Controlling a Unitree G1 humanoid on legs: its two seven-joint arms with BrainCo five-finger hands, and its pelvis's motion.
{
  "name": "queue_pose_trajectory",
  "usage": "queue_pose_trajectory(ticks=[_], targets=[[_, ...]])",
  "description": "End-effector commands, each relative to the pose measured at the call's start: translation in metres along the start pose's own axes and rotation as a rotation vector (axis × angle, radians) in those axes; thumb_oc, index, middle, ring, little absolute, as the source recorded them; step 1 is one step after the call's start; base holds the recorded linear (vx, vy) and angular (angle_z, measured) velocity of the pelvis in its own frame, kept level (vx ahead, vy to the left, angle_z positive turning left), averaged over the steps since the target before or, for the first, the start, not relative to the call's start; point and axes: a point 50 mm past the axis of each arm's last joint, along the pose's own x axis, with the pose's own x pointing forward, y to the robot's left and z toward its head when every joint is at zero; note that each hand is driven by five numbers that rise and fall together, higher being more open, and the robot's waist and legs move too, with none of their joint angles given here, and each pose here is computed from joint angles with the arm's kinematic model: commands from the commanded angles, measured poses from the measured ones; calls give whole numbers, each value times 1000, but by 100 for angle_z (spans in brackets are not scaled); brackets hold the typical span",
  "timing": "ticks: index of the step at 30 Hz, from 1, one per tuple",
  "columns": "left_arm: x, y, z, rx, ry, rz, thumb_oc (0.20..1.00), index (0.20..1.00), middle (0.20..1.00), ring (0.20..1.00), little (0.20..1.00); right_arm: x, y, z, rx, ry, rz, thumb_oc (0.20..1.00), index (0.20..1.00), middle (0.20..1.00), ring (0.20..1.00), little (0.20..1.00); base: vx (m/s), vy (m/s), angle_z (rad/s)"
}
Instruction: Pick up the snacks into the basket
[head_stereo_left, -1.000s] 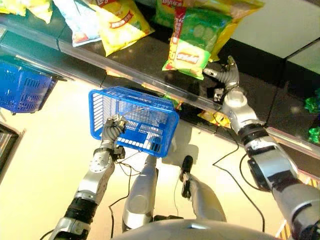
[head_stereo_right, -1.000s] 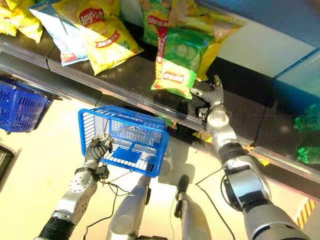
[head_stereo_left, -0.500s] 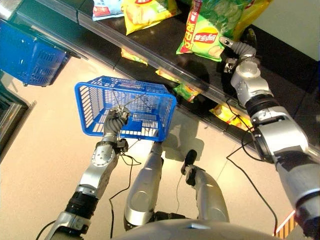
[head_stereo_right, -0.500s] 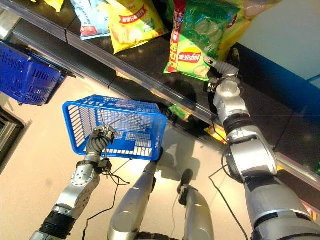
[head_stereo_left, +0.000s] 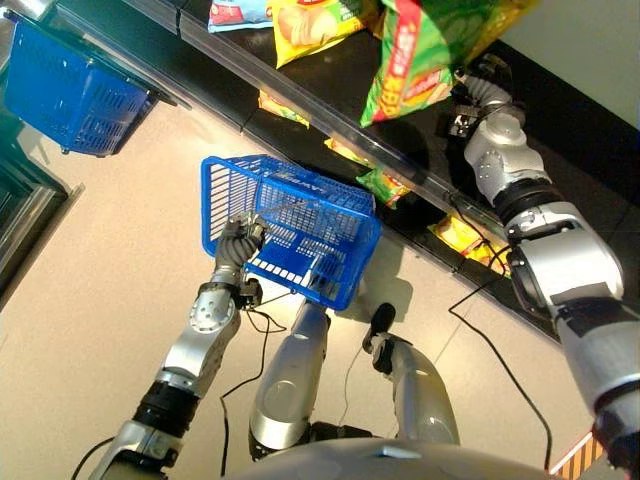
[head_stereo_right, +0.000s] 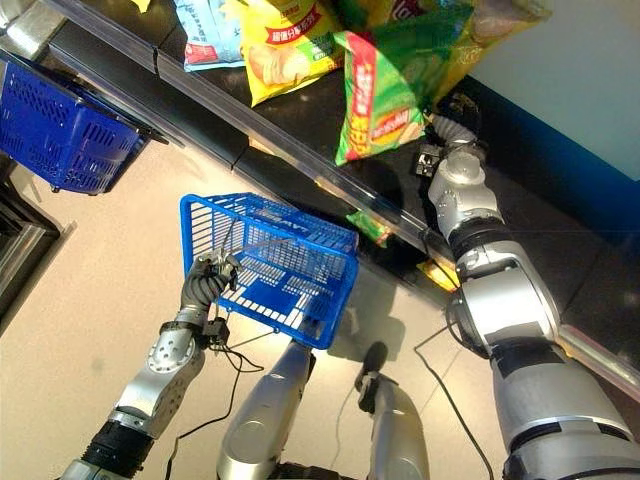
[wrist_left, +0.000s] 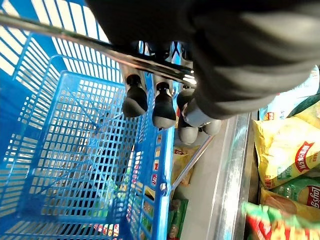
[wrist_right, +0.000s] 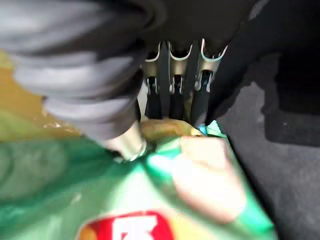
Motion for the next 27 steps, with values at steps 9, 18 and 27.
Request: queue_pose_trajectory(ticks=[9, 18, 27], targets=[[2, -4, 65, -70, -310, -27, 200, 200, 200, 200, 200, -5, 29, 18, 34, -88, 95, 200, 200, 200, 200, 200, 0, 0, 0], [1, -4, 65, -75, -312, -20, 200, 200, 200, 200, 200, -5, 28, 11, 14, -72, 86, 200, 200, 200, 200, 200, 0, 0, 0], [2, -3, 64, -82, -311, -15, 200, 200, 200, 200, 200, -10, 20, 3, 20, -95, 71, 200, 200, 200, 200, 200, -4, 12, -1]])
